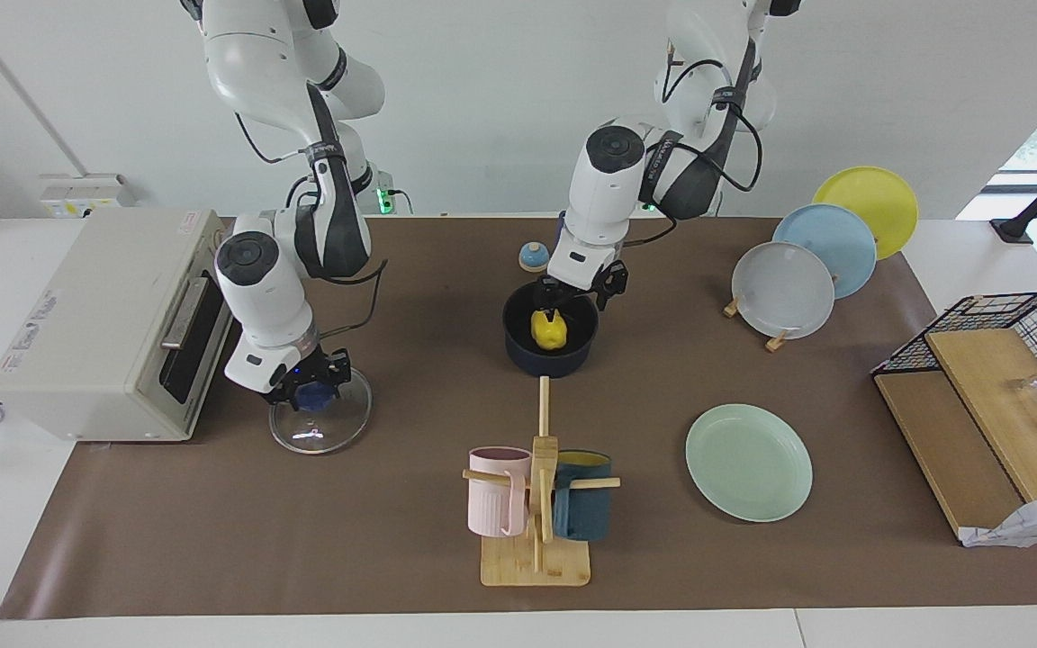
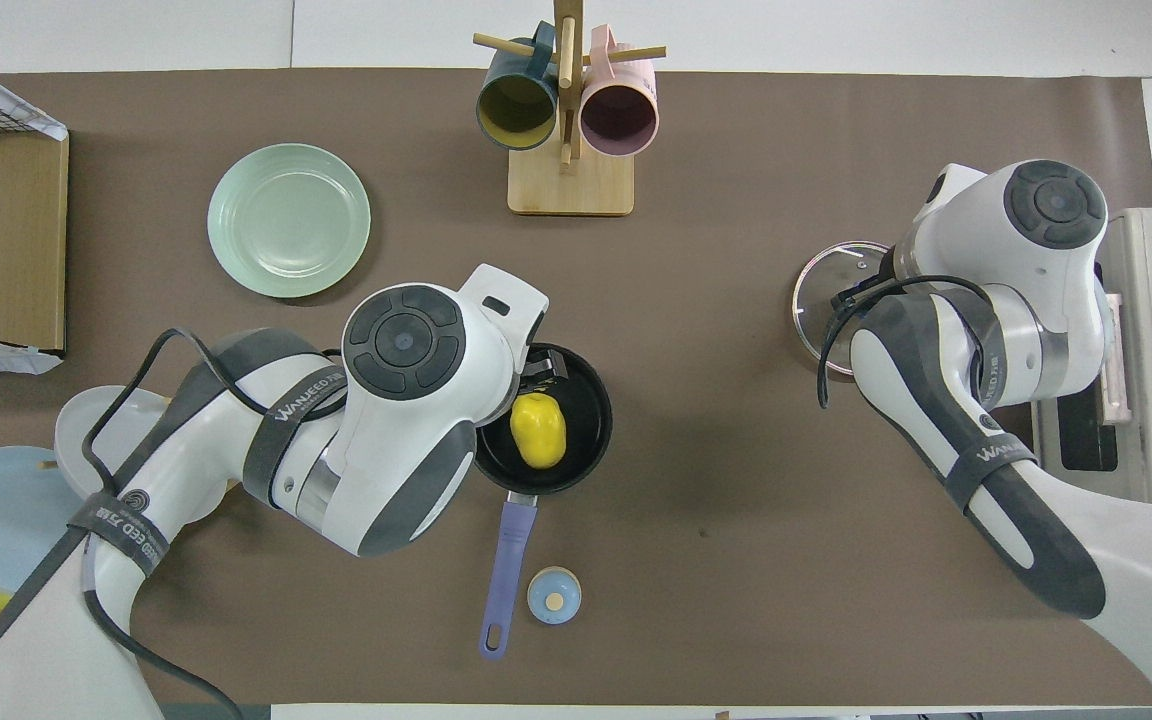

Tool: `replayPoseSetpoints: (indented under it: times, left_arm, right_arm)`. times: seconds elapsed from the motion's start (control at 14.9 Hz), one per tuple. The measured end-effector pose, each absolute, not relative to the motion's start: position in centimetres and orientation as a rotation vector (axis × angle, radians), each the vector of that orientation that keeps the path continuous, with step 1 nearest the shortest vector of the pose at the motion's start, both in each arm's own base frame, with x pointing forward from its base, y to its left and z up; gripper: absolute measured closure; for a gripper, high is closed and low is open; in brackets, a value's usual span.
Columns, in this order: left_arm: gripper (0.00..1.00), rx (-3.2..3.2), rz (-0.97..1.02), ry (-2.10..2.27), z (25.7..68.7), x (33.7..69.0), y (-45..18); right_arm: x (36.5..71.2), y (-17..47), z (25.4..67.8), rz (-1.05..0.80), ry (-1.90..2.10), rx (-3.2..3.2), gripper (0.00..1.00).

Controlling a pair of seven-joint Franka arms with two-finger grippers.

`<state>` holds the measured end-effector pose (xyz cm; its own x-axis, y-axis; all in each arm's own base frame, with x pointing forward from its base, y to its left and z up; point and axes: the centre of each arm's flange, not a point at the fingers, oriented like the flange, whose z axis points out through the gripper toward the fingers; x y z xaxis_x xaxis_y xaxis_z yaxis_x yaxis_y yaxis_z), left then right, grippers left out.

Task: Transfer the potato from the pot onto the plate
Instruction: 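Set the lid down with the right gripper while the left gripper reaches the pot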

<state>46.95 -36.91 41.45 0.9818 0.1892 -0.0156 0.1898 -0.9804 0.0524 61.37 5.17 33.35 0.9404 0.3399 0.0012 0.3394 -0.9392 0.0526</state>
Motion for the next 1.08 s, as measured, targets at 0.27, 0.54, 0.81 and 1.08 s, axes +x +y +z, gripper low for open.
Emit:
replayPoseSetpoints:
  times: [0.27,0.54,0.81,1.08]
  left_arm:
    - [0.0,3.072,-0.027,0.344,39.4,46.3,-37.8]
    - [0.0,3.082,-0.048,0.361,36.8,45.2,-38.4]
    - [0.0,3.081,-0.048,0.374,35.5,44.1,-38.9]
    - [0.0,3.092,-0.07,0.383,33.8,43.1,-39.9]
  right_arm:
    - [61.2,5.1,33.1,0.009,0.533,3.044,0.28]
    - [61.3,5.0,34.8,0.026,0.528,3.043,0.01]
    - [61.0,5.2,42.0,-0.022,0.514,3.048,0.0]
    - [60.0,5.1,50.9,-0.092,0.463,3.059,0.0]
